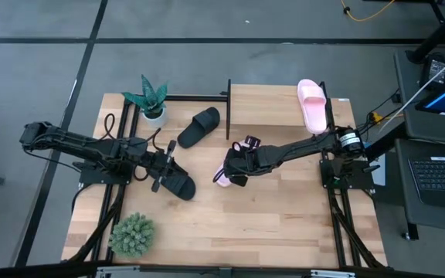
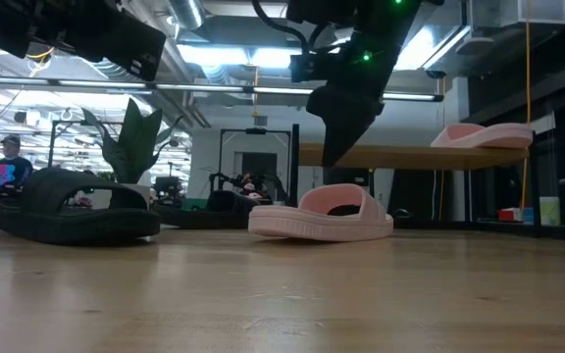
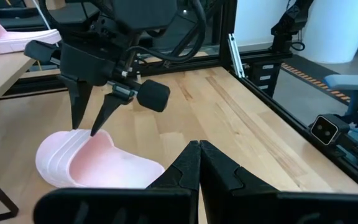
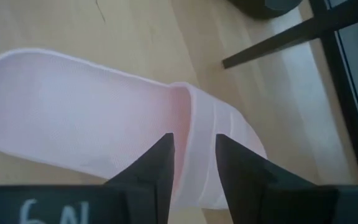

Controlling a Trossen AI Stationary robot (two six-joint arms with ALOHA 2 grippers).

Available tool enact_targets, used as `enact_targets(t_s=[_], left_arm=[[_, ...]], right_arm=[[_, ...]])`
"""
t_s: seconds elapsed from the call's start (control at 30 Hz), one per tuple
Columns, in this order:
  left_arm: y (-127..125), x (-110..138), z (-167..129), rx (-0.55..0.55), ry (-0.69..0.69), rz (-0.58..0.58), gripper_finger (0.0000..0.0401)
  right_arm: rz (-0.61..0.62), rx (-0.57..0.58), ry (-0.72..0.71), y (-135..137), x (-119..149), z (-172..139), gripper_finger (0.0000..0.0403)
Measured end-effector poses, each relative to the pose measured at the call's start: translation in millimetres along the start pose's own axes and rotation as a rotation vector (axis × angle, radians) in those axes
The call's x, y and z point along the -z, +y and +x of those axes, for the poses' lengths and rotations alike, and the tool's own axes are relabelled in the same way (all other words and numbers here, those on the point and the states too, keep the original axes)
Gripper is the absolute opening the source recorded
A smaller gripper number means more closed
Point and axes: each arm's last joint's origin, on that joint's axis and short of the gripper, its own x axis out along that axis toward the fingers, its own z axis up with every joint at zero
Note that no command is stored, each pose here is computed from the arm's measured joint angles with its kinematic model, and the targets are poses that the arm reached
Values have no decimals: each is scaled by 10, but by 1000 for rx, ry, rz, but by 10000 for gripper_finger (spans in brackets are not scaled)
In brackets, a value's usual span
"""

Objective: Pick and place slides into the shelf
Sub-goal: Put the pink slide on the shelf

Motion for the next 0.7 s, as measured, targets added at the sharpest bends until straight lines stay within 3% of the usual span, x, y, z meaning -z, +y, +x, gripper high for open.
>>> enact_targets(t_s=[0.47,0.7], left_arm=[[-1,0,0,0,0,0,0],[-1,0,0,0,0,0,0]], right_arm=[[1,-36,19,10,11,0,121],[30,-40,19,2,4,8,167]])
